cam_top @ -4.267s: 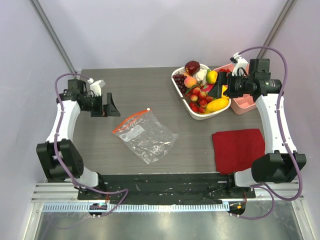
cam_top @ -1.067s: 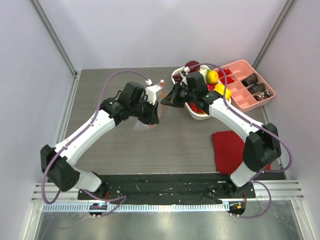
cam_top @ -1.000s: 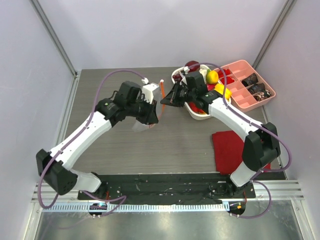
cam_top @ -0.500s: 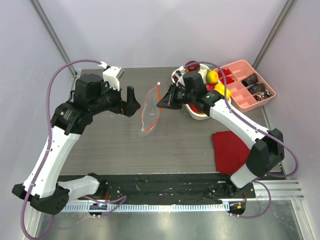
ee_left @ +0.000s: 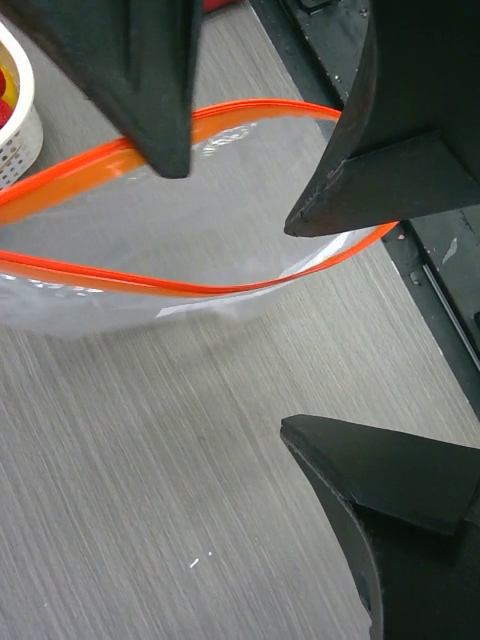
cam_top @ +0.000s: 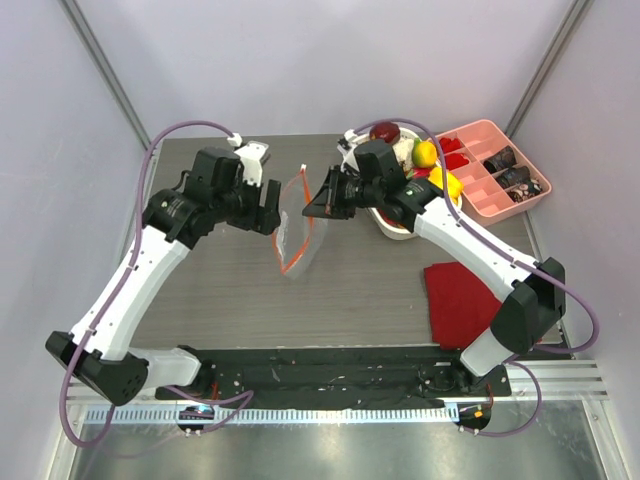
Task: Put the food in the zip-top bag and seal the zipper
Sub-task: Open the zipper of the food storage bag at the center of the board.
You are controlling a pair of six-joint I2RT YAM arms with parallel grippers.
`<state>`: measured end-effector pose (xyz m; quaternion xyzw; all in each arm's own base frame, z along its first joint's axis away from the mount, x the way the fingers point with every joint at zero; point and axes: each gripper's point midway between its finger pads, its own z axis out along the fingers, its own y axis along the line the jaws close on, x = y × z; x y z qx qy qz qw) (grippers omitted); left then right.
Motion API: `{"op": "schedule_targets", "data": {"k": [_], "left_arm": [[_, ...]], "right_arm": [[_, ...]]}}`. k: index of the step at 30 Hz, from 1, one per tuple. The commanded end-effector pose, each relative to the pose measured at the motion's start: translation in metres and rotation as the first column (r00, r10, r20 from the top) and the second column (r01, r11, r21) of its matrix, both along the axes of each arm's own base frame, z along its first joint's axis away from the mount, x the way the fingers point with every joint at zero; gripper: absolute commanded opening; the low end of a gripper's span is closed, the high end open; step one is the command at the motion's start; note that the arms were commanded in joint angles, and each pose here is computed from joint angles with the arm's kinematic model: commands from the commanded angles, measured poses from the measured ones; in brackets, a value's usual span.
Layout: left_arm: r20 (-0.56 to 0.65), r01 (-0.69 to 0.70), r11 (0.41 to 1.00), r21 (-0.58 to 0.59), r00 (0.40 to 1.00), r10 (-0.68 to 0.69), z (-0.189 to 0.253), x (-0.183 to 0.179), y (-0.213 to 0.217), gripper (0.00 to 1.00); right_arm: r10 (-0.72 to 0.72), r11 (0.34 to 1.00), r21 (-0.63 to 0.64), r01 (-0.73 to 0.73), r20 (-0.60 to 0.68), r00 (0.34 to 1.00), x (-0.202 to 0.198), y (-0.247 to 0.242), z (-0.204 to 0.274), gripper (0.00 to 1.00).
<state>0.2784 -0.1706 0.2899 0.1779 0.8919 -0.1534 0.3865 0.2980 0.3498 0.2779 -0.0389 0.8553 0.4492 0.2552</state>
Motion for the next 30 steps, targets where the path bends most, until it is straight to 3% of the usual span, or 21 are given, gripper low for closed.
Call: {"op": "schedule_targets", "data": {"k": [1, 5, 9, 11, 15, 18, 19, 26, 30], "left_arm": [[0.058, -0.008, 1.000, -0.014, 0.998, 0.009, 0.009, 0.016, -0.006, 0.71], [0.049, -0.022, 1.000, 0.008, 0.999, 0.021, 0.002, 0.020, -0.004, 0.49], [0.008, -0.013, 1.000, 0.006, 1.000, 0.013, -0.009, 0.014, -0.006, 0.45], [-0.006, -0.020, 1.000, 0.008, 1.000, 0.020, -0.013, 0.011, -0.004, 0.36], [-0.042, -0.044, 0.999, 0.005, 0.998, 0.044, -0.021, 0.003, 0.004, 0.34], [-0.062, -0.066, 0.998, -0.018, 0.996, 0.064, -0.018, -0.003, 0.010, 0.03], [-0.069, -0.093, 0.995, -0.025, 0.993, 0.091, -0.017, -0.002, 0.017, 0.00], [-0.137, -0.203, 0.979, -0.004, 0.970, 0.200, -0.030, -0.019, 0.056, 0.00], [-0.186, -0.217, 0.976, -0.009, 0.960, 0.212, -0.042, -0.022, 0.054, 0.00]], "right_arm": [[0.058, 0.998, 0.020, -0.059, 0.048, 0.997, -0.007, 0.011, 0.015, 0.01], [0.102, 0.994, 0.029, -0.104, 0.055, 0.993, -0.013, 0.014, 0.016, 0.01], [0.153, 0.986, 0.053, -0.156, 0.056, 0.987, -0.022, 0.018, 0.020, 0.01], [0.179, 0.980, 0.071, -0.184, 0.072, 0.981, -0.026, 0.019, 0.025, 0.01], [0.277, 0.952, 0.106, -0.289, 0.108, 0.955, -0.041, 0.023, 0.034, 0.01], [0.293, 0.948, 0.094, -0.304, 0.118, 0.949, -0.041, 0.021, 0.026, 0.01], [0.294, 0.949, 0.080, -0.304, 0.119, 0.948, -0.039, 0.020, 0.021, 0.01], [0.250, 0.966, -0.105, -0.235, 0.169, 0.953, 0.014, -0.023, -0.028, 0.01], [0.232, 0.964, -0.171, -0.204, 0.162, 0.959, 0.035, -0.034, -0.046, 0.01]]}}
